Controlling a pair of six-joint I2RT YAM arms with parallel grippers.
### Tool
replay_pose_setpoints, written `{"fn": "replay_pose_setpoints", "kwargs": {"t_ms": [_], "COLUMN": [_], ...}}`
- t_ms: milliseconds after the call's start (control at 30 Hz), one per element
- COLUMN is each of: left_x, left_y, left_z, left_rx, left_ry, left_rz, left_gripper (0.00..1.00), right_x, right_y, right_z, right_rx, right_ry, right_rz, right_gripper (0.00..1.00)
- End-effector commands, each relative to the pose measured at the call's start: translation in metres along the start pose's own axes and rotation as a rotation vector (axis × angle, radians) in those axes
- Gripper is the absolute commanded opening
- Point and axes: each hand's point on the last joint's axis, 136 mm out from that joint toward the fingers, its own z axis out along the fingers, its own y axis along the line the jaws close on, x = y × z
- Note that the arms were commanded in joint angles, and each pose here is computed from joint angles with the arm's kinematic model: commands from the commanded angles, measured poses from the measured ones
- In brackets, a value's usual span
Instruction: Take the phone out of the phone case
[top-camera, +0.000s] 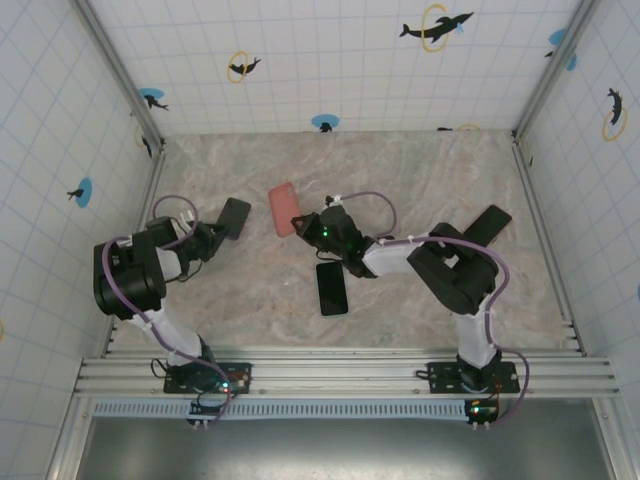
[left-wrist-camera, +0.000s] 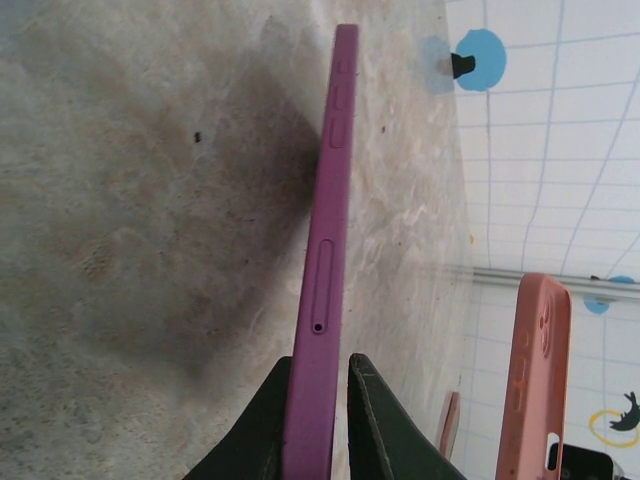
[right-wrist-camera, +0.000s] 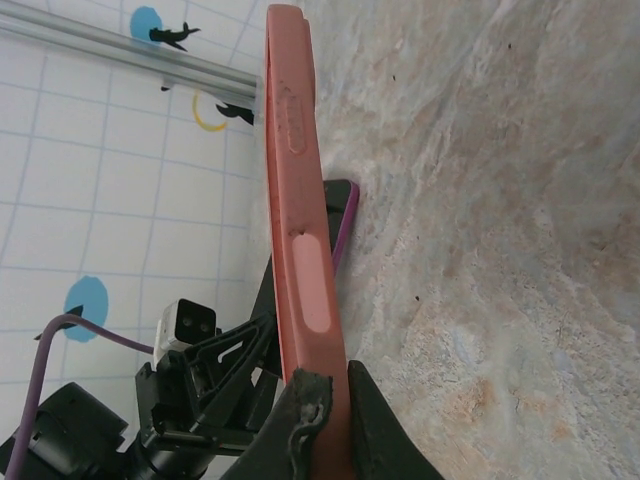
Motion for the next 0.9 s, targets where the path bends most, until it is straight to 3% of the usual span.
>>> {"fn": "replay_pose_setpoints", "kwargs": {"t_ms": [0, 167, 467, 633, 867], "left_x": [-0.003, -0.005, -0.008, -0.002, 0.000], "left_y": [-0.002, 0.014, 0.021, 0.027, 0.034], "left_z": [-0.001, -0.008, -0.019, -0.017, -0.016], "left_rx": [0.013, -0.064, -0.088, -0.100, -0.173], "left_ry": [-0.012, -0.094, -0.207, -0.178, -0.138], "left_rz": [0.013, -0.038, -0.104, -0.114, -0.068], "left_gripper": [0.18, 0.18, 0.18, 0.26, 0.45], "right_x": [0.003, 0.008, 0.017, 0.022, 0.025], "right_y": [0.005, 0.002, 0.002, 0.005, 0.005], "right_z": [0.011, 0.019, 0.031, 0.038, 0.045], "right_rx": [0.003, 0.018, 0.035, 0.034, 0.063], "right_ry": [-0.012, -0.011, -0.011, 0.000, -0.016], "right_rz": [0.008, 0.017, 0.013, 0.007, -0.005], "right_gripper": [0.00, 0.00, 0.00, 0.00, 0.01]}}
